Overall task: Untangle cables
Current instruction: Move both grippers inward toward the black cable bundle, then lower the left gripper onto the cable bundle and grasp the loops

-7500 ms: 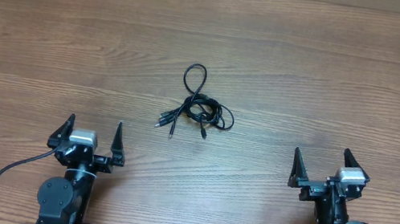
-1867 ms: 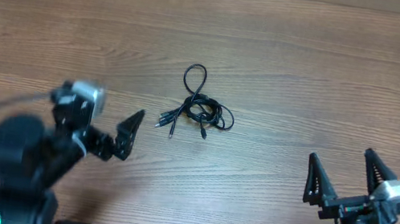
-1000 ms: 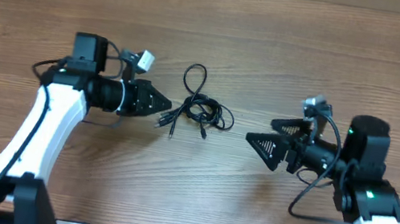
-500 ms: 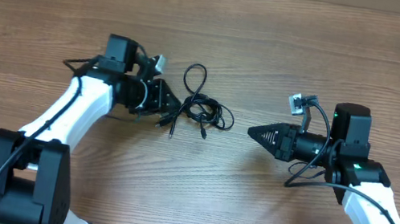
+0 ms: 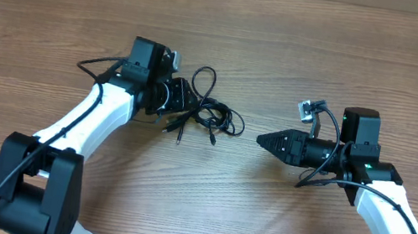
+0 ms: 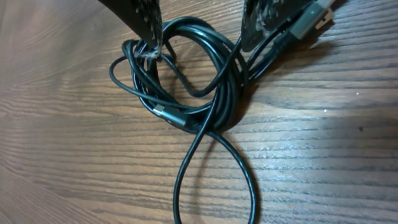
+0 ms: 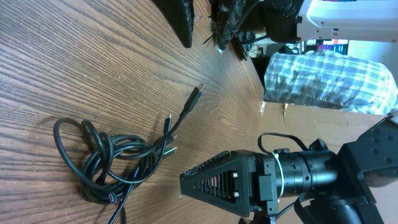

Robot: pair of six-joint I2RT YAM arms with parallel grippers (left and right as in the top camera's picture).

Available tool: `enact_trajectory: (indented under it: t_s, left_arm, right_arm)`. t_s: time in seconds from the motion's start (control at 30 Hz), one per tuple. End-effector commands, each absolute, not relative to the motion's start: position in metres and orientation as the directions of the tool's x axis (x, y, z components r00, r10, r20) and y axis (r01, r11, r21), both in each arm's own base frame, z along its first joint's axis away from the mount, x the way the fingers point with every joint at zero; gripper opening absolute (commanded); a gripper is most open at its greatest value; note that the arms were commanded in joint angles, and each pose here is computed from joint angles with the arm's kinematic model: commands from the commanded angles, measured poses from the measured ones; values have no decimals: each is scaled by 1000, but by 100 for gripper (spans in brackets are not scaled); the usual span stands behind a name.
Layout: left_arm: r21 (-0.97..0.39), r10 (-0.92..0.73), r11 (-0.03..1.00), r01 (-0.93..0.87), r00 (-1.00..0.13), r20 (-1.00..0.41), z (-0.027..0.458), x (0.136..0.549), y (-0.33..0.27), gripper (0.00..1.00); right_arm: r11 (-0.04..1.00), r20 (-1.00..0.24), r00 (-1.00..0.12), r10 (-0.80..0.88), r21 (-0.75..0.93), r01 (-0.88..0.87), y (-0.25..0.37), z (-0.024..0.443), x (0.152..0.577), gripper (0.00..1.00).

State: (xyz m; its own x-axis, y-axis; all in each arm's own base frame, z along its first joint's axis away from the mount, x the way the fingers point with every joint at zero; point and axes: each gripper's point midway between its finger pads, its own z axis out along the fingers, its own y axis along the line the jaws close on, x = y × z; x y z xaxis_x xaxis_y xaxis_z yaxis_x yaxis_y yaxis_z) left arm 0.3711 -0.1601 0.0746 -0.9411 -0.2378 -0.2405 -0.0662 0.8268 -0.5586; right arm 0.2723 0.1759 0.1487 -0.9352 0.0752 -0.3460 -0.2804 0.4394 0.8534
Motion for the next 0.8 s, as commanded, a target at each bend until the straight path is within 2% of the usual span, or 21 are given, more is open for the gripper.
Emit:
enact_trajectory:
  t_s: [0.0, 0.17, 0.33, 0.37, 0.5, 0.53, 0.63, 0.77]
  left_arm:
    - [-524, -254, 846, -94, -936, -243, 68, 375, -165, 42]
    - [-488, -258, 864, -124, -941, -218, 51, 371, -174, 36]
    - [-447, -266, 881, -154, -943, -199, 26, 372, -174, 36]
    - [-447, -265, 881, -156, -945, -192, 22, 372, -175, 33]
    - [-448, -248, 881, -154, -955, -160, 11, 367, -177, 9]
    - [-443, -234, 885, -141, -958, -163, 10, 367, -177, 7]
    - [-428, -181, 898, -98, -970, -159, 9, 360, -176, 4]
    - [-393, -51, 919, 28, -981, -189, 6, 353, -174, 12]
  right_arm:
    - [454, -372, -925, 78, 839, -299, 176, 156, 280, 11]
    - [490, -336, -934, 118, 838, -240, 172, 150, 285, 11]
    - [490, -335, -935, 117, 838, -239, 172, 150, 285, 13]
    - [490, -333, -935, 117, 839, -237, 172, 150, 284, 14]
    - [491, -327, -938, 117, 840, -232, 172, 149, 283, 15]
    - [491, -325, -938, 117, 840, -230, 172, 149, 283, 16]
    - [492, -314, -942, 116, 843, -220, 172, 147, 281, 22]
    - [494, -286, -951, 116, 847, -195, 172, 144, 277, 29]
